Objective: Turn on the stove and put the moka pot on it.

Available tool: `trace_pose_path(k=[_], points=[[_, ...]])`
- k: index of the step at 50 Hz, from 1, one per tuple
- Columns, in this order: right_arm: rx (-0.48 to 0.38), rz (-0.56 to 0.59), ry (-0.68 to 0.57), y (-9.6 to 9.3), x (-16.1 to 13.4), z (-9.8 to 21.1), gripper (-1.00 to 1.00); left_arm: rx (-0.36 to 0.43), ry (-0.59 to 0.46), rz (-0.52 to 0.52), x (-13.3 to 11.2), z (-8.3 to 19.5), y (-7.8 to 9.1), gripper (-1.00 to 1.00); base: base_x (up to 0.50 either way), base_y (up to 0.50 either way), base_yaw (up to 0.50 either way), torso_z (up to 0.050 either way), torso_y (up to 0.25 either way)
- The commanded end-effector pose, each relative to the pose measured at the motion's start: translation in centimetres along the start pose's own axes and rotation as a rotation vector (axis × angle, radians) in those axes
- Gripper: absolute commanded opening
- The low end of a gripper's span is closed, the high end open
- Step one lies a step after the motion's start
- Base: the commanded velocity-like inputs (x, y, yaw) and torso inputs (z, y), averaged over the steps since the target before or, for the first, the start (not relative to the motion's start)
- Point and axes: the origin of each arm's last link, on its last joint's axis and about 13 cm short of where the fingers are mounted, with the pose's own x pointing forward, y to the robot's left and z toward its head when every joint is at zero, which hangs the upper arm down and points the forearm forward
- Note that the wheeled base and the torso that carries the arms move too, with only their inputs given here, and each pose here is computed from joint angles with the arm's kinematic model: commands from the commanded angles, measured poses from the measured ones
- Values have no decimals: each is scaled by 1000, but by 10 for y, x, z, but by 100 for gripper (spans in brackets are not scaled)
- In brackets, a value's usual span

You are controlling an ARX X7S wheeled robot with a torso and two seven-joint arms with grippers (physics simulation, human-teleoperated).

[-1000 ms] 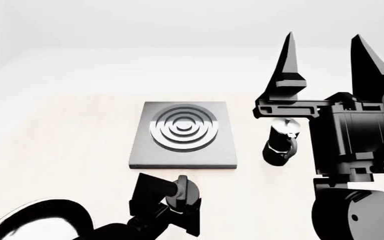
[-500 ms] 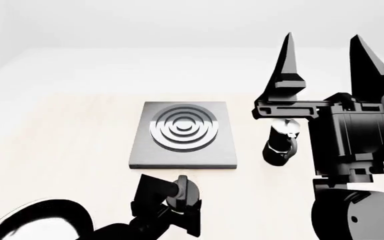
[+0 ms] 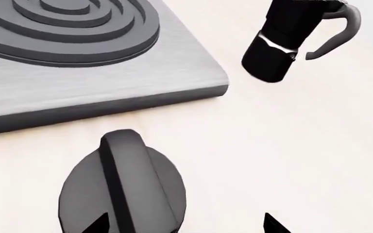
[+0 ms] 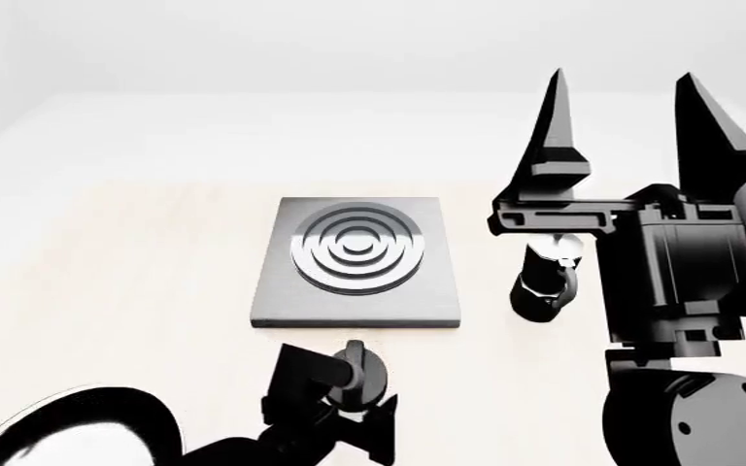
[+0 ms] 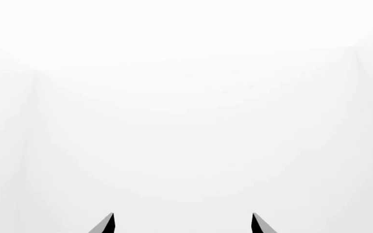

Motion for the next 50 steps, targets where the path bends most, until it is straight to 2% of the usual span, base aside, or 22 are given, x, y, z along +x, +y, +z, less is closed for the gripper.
trace_pose_path(k=[1, 14, 36, 50], points=[[-1, 0, 1, 0, 0, -1, 100, -1, 8, -13, 2, -1, -2, 100, 0, 0, 0, 0, 0], [-2, 1, 0, 0, 1, 0, 100, -8, 11, -19, 5, -4, -2, 100, 0, 0, 0, 0, 0], [-2, 0, 3, 0, -1, -1, 100, 4, 29, -69, 8, -6, -13, 100, 0, 0, 0, 0, 0], [-3, 0, 5, -1, -3, -2, 100, 61, 25, -80, 24, 16, -14, 100, 0, 0, 0, 0, 0]])
